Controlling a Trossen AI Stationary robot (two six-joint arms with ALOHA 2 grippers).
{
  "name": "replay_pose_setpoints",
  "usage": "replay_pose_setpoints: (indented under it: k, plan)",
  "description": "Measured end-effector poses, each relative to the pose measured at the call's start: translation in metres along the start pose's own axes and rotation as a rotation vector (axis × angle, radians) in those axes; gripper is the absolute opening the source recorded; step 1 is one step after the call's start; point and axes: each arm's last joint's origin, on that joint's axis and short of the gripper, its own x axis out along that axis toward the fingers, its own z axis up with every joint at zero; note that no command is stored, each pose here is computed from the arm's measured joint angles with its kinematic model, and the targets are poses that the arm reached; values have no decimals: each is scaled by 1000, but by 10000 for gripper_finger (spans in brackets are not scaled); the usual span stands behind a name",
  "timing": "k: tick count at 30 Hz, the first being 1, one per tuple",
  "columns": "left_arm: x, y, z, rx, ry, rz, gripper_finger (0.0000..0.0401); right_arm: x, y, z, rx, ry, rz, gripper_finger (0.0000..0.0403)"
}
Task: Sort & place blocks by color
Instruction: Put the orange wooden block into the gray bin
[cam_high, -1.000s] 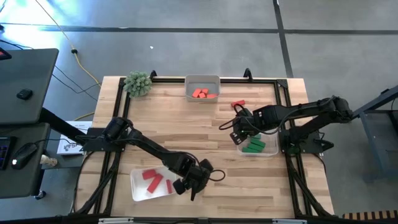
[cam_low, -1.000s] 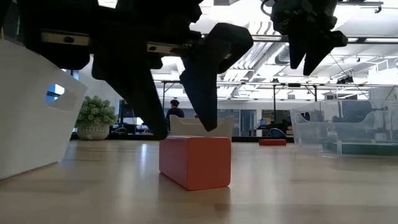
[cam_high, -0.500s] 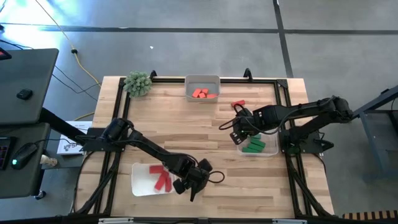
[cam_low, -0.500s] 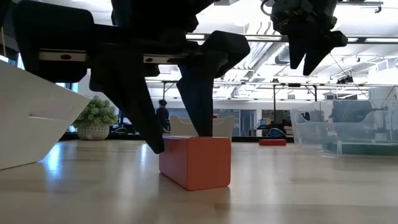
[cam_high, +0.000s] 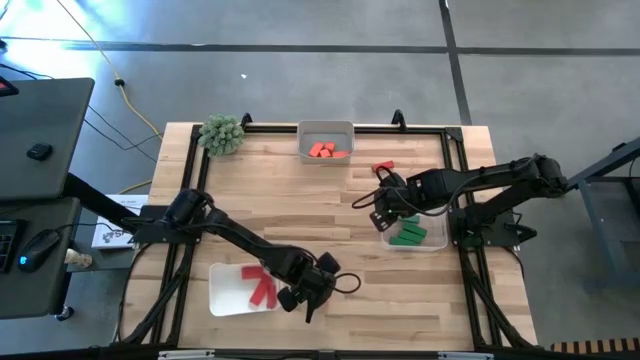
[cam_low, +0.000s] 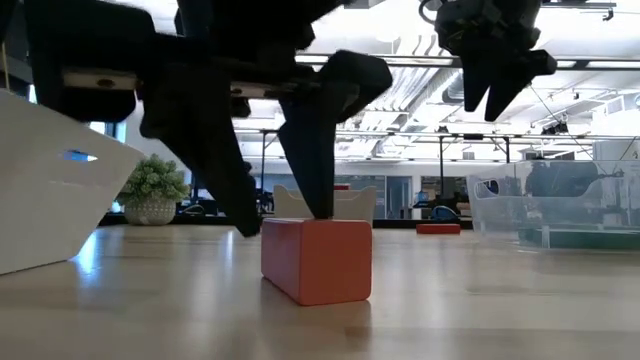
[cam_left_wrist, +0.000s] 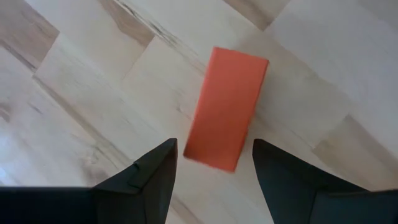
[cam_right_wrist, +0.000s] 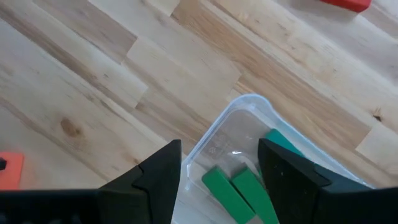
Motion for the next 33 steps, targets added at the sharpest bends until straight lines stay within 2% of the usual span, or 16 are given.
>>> replay_pose_setpoints:
  k: [18,27,33]
  plan:
    - [-16,2,1,26,-3,30,197,0,0,0,-3,-16,-10,201]
    - [-36,14,19,45,-87,81,197,0,0,0,-3,-16,-10,201]
    - [-30,9,21,92,-112,5,197,0,0,1,-3,-16,-11,201]
